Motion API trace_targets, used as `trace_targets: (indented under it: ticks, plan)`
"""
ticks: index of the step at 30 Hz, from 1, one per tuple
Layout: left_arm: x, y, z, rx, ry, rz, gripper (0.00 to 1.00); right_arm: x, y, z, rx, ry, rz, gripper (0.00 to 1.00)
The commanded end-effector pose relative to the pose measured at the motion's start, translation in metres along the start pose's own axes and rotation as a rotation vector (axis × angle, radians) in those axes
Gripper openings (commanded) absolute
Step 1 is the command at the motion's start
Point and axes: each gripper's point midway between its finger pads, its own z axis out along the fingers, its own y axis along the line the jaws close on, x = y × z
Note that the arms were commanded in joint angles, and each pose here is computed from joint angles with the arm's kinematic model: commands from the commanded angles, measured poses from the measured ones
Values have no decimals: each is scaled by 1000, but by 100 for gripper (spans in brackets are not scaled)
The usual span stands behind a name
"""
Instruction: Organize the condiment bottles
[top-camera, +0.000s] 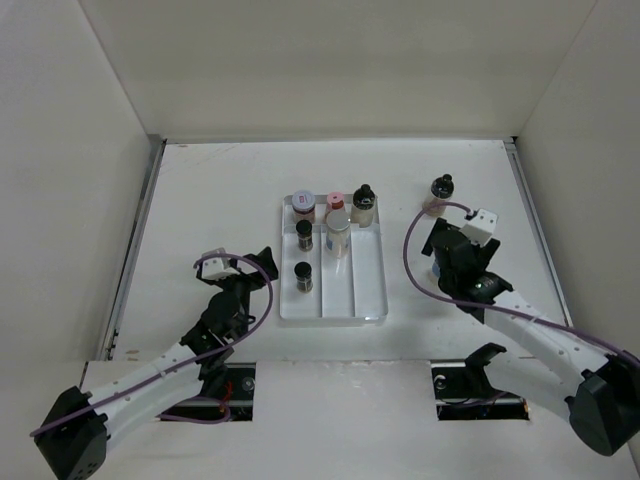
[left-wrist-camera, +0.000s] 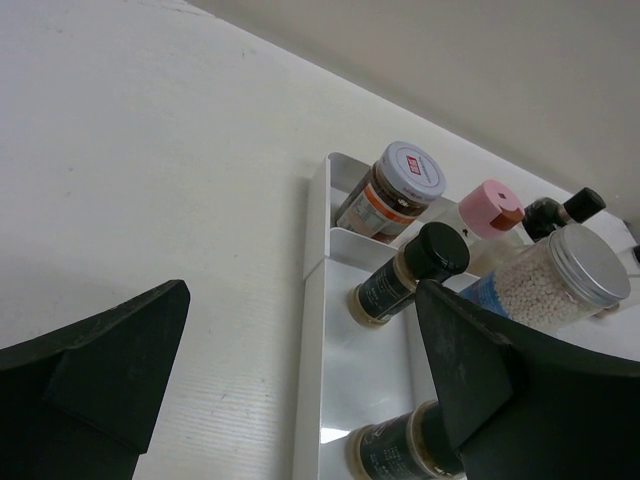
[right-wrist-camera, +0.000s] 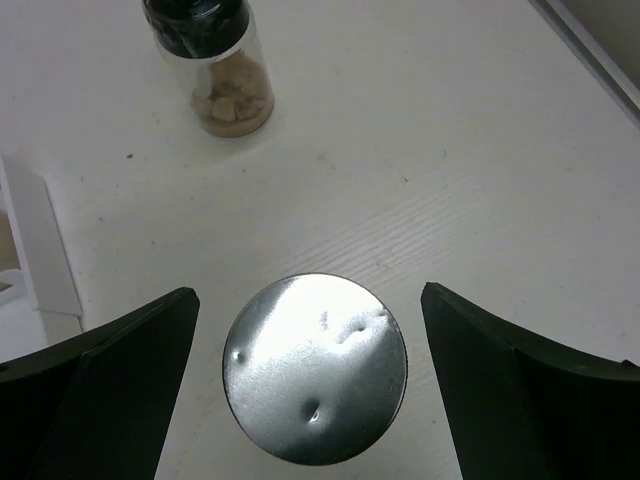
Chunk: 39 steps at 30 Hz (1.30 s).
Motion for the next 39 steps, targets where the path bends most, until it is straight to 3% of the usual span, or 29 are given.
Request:
trace_targets:
  ticks: [1,3,8,12,18,27,32,39]
  plan:
    - [-9,-3,0,13,-37,-35,100,-9,4,3,-11,-18,74,100]
    - [-8,-3,1,11,-31,-28,100,-7,5,5,-17,-9,78,99]
    - [-7,-3,1,9,-29,-25,100,-6,12,2,-54,0,87,64]
    - [-7,-4,1,12,-28,-25,100,-28,12,-11,-74,-50,103,55]
    - [-5,-2,3,4,-24,-19,100,-75,59,-71,-286,-147,107,53]
    - [-7,3,4,-18,-34,-18,100,-43,191,-155,-668,-83,18,53]
    - [-7,2,4,-12,-32,-18,100,-29,237,-176,-781,-70,-9,54]
    - [-8,1,4,-7,-35,-23,100,0,258,-171,-779,-43,-60,55]
